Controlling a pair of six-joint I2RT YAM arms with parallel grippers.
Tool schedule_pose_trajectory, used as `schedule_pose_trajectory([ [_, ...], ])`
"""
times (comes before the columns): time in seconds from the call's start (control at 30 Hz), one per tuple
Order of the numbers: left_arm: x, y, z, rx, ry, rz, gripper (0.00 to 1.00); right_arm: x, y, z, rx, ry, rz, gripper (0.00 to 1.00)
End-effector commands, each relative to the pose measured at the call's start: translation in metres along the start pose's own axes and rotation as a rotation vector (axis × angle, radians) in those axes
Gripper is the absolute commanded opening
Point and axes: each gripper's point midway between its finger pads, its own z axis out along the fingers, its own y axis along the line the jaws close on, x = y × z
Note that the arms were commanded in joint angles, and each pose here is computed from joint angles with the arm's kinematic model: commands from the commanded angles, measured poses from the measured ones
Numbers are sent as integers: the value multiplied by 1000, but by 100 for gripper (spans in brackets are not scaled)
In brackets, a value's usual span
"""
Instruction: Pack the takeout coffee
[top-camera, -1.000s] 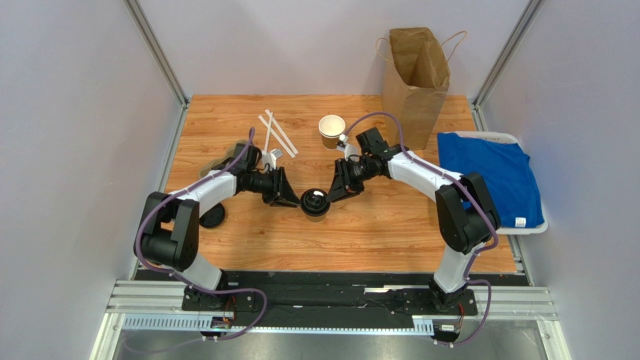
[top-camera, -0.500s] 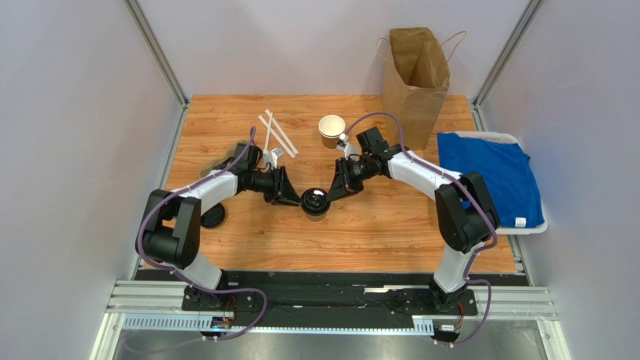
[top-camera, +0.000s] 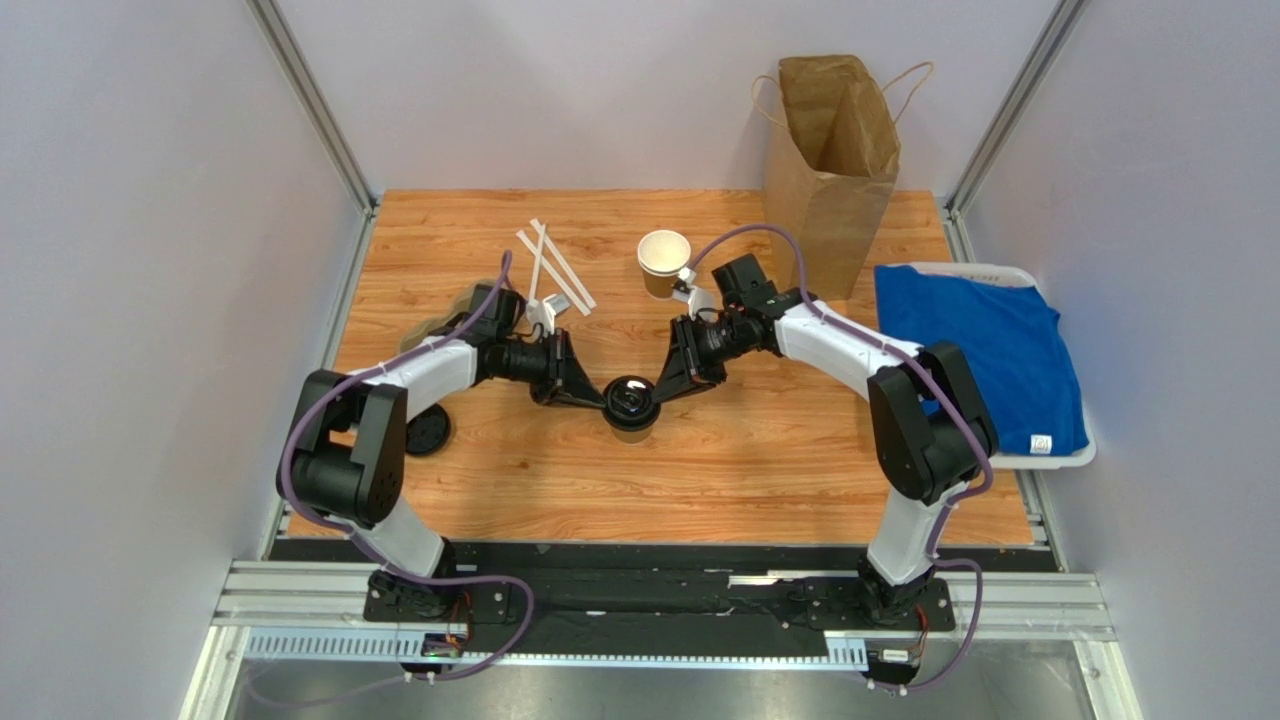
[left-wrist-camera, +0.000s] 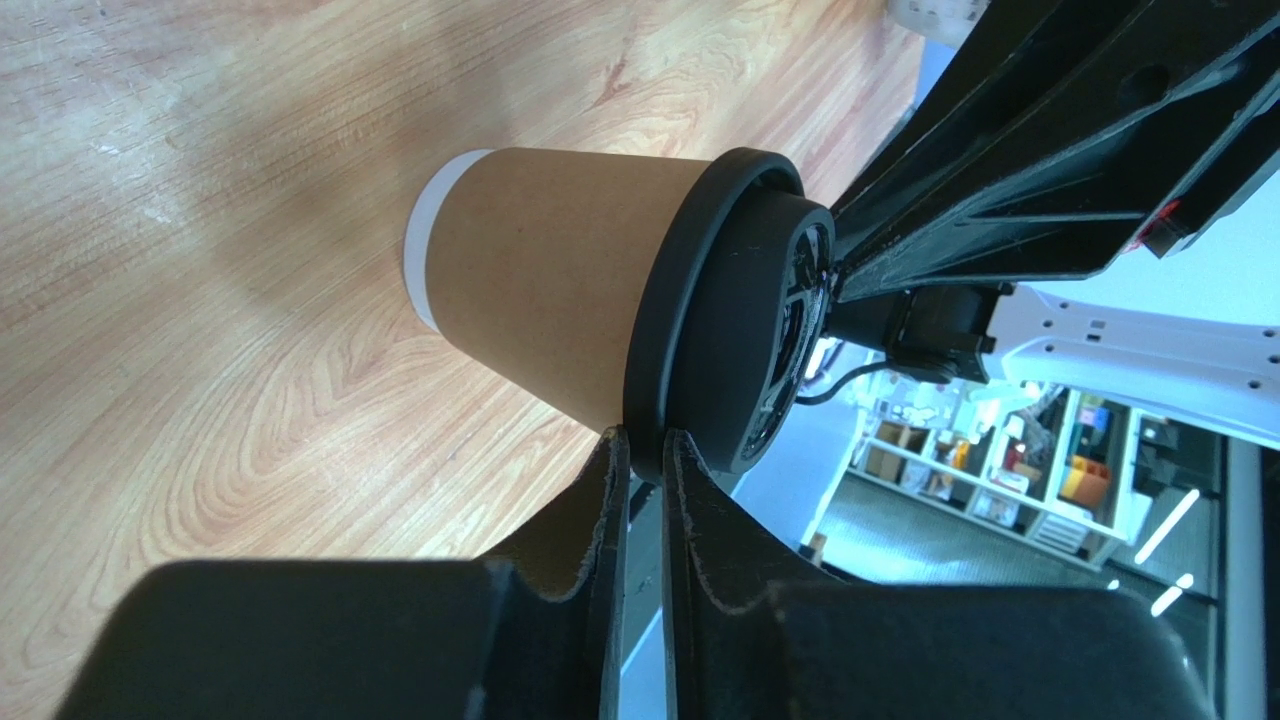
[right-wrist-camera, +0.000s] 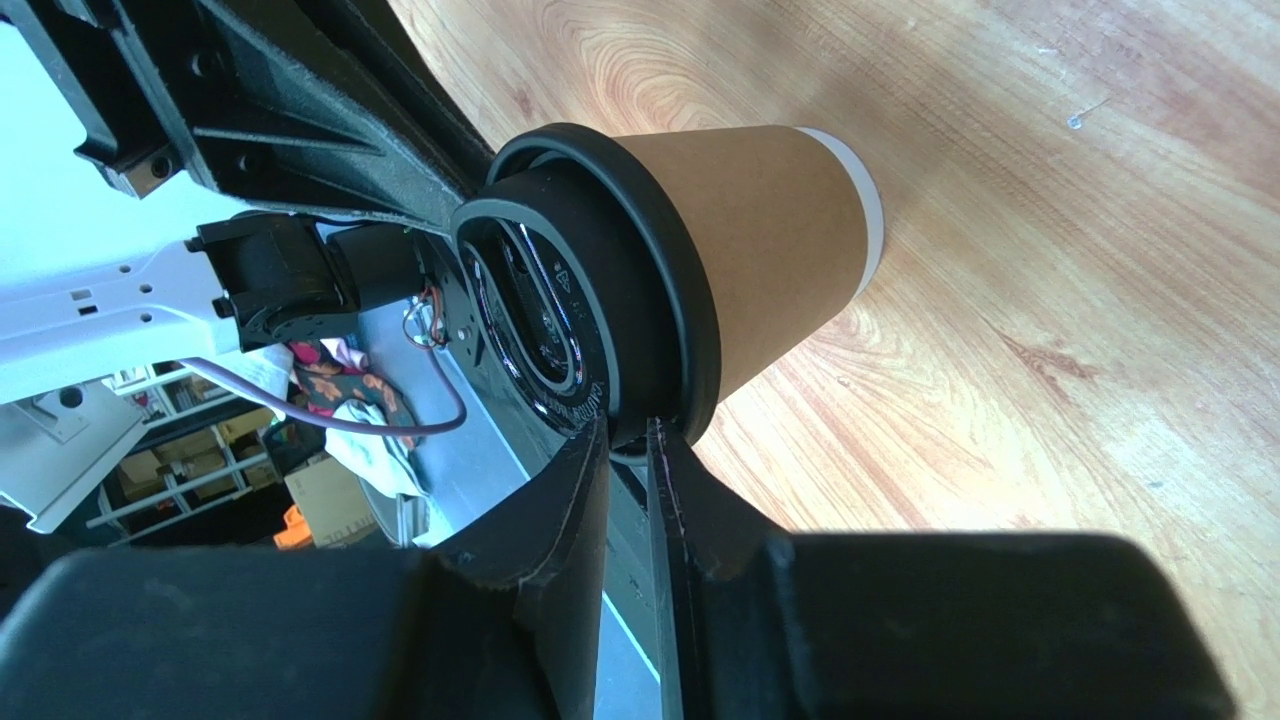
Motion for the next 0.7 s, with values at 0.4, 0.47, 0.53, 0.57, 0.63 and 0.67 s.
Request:
schedule_pose_trajectory([
  [0.4, 7, 63, 21, -175, 38, -31, 0, 3, -41, 18, 137, 29, 6, 18],
  [0.47, 9, 72, 22, -202, 45, -35, 0, 4, -44, 20, 145, 35, 7, 17],
  [0.53, 12, 79, 23, -229, 56, -45, 0, 4, -45, 21, 146, 40, 8, 18],
  [0.57, 12, 79, 22, -230, 58, -43, 0, 5, -45, 22, 143, 44, 7, 18],
  [0.63, 9, 75, 22, -220, 58, -37, 0, 3, -42, 21, 135, 41, 1, 18],
  [0.67, 8, 73, 21, -217, 54, -34, 0, 2, -39, 19, 126, 40, -4, 18],
])
